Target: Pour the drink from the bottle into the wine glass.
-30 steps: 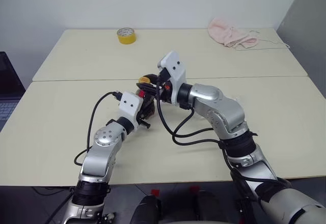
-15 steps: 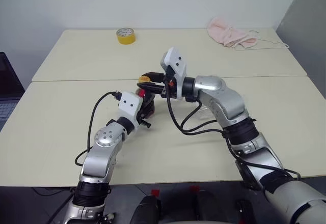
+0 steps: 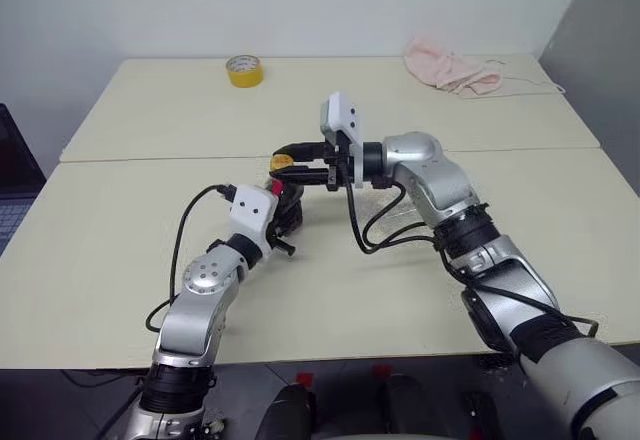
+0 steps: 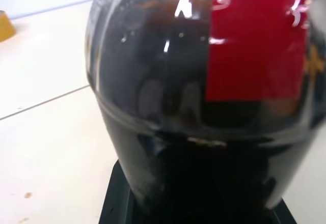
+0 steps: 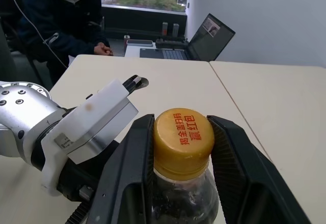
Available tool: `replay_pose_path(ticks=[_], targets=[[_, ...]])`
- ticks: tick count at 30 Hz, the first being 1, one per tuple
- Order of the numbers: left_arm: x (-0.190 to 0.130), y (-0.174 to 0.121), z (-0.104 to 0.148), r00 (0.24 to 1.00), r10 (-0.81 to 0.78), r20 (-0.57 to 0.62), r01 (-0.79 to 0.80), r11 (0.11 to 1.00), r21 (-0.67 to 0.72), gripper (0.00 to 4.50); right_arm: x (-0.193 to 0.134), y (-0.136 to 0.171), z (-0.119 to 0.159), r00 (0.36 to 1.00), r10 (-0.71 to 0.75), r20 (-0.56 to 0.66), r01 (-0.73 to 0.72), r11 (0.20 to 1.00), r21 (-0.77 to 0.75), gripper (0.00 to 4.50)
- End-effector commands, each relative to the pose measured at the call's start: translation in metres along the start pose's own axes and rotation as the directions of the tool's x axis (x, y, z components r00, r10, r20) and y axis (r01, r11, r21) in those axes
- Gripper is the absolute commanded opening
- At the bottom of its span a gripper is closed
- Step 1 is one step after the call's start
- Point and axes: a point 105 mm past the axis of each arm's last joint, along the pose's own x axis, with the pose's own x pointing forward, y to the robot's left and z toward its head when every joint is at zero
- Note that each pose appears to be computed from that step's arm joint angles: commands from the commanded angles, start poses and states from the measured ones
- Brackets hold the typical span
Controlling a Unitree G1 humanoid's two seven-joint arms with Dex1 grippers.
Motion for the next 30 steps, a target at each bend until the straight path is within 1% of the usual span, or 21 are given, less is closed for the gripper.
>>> replay_pose_path(ticks=[1,2,4,5,9,13,14,17,22,27,30], targets=[[-0.006,0.003,0.016,0.998,0.01,0.06,-0.01,1.0,0.011,0.81,-0.014,-0.017,0.014,0.997,-0.075,0.019,0.076,0.995,-0.071,1.26],[-0.006,0.003,0.016,0.998,0.01,0.059,-0.011,1.0,0.01,0.81,-0.015,-0.017,0.012,0.997,-0.077,0.019,0.078,0.995,-0.069,1.26],[-0.007,0.003,0.015,0.998,0.013,0.057,-0.014,1.0,0.01,0.81,-0.016,-0.015,0.009,0.995,-0.095,0.013,0.095,0.994,-0.062,2.02],[-0.007,0.003,0.015,0.998,0.013,0.057,-0.014,1.0,0.011,0.81,-0.016,-0.014,0.008,0.995,-0.1,0.01,0.1,0.993,-0.058,2.31],[-0.008,0.005,0.016,0.998,0.027,0.059,-0.028,1.0,0.014,0.79,-0.018,-0.009,0.009,0.99,-0.14,0.017,0.141,0.989,-0.045,3.73],[-0.009,0.007,0.017,0.997,0.05,0.066,-0.051,0.999,0.014,0.79,-0.02,-0.001,0.013,0.978,-0.205,0.036,0.205,0.979,0.006,3.74],[-0.009,0.008,0.018,0.996,0.058,0.069,-0.059,0.998,0.015,0.79,-0.021,0.001,0.014,0.969,-0.244,0.047,0.243,0.97,0.028,3.74],[-0.01,0.008,0.018,0.994,0.077,0.074,-0.078,0.997,0.018,0.79,-0.019,0.018,0.017,0.947,-0.316,0.06,0.309,0.945,0.107,3.74],[-0.011,0.008,0.017,0.994,0.08,0.072,-0.081,0.996,0.02,0.79,-0.006,0.036,0.024,0.941,-0.33,0.072,0.315,0.934,0.167,3.74],[-0.01,0.008,0.018,0.994,0.081,0.073,-0.083,0.996,0.026,0.79,0.007,0.031,0.026,0.918,-0.392,0.058,0.376,0.908,0.184,3.74],[-0.009,0.008,0.018,0.994,0.083,0.073,-0.086,0.996,0.029,0.79,0.011,0.033,0.026,0.918,-0.393,0.046,0.379,0.906,0.188,3.74]])
